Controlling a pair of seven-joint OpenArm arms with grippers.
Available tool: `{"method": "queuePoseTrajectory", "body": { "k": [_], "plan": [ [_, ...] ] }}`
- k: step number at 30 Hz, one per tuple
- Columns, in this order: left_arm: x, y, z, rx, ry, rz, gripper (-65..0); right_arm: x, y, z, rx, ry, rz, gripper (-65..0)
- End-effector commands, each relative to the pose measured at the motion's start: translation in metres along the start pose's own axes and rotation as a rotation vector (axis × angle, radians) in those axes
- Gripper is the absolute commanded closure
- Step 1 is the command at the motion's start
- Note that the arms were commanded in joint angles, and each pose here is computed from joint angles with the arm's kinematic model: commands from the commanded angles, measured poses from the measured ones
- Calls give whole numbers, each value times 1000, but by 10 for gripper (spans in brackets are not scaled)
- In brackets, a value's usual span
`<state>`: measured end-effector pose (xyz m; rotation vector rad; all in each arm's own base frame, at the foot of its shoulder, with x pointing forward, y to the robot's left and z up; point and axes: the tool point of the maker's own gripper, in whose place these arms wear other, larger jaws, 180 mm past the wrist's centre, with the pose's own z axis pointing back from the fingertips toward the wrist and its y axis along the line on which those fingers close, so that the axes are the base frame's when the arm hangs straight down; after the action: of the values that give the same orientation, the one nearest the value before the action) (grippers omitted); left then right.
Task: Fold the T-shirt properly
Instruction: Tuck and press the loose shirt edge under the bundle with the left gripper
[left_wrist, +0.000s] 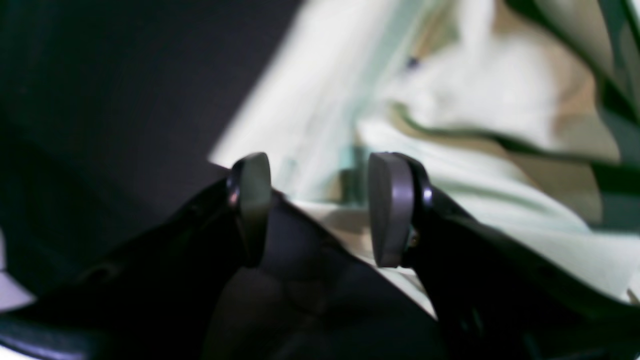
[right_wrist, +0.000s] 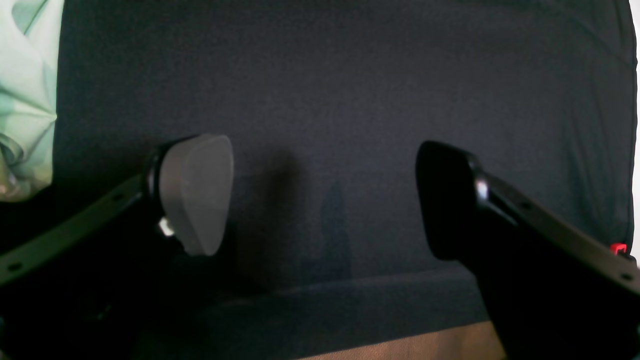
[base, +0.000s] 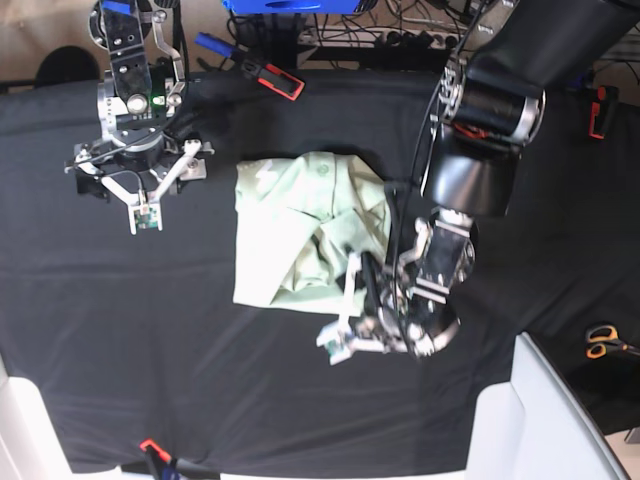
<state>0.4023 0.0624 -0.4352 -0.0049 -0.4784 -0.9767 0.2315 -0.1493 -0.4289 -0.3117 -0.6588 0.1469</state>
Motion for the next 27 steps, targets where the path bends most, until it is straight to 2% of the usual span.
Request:
{"method": "queuePoseTrajectory", "body": {
  "k": [1,16,23,24,27],
  "plan": [
    [19,16,9,38,-44,-5,-309,11,-5,2,-17,-39,-3,-543],
    [-2,8,-6,-18,22,19,-309,13,-6,2,-18,-43,-4,-543],
    [-20,-16,-27,-106,36,64,-304,13,-6,2,-19,-43,-4,-543],
    [-22,-18,-28,-110,36,66,-287,13,-6,2,-19,-43,-4,-543],
    [-21,-18,-28,-111,32,67,-181,13,-5,2,-18,-42,-3,-543]
  ]
}}
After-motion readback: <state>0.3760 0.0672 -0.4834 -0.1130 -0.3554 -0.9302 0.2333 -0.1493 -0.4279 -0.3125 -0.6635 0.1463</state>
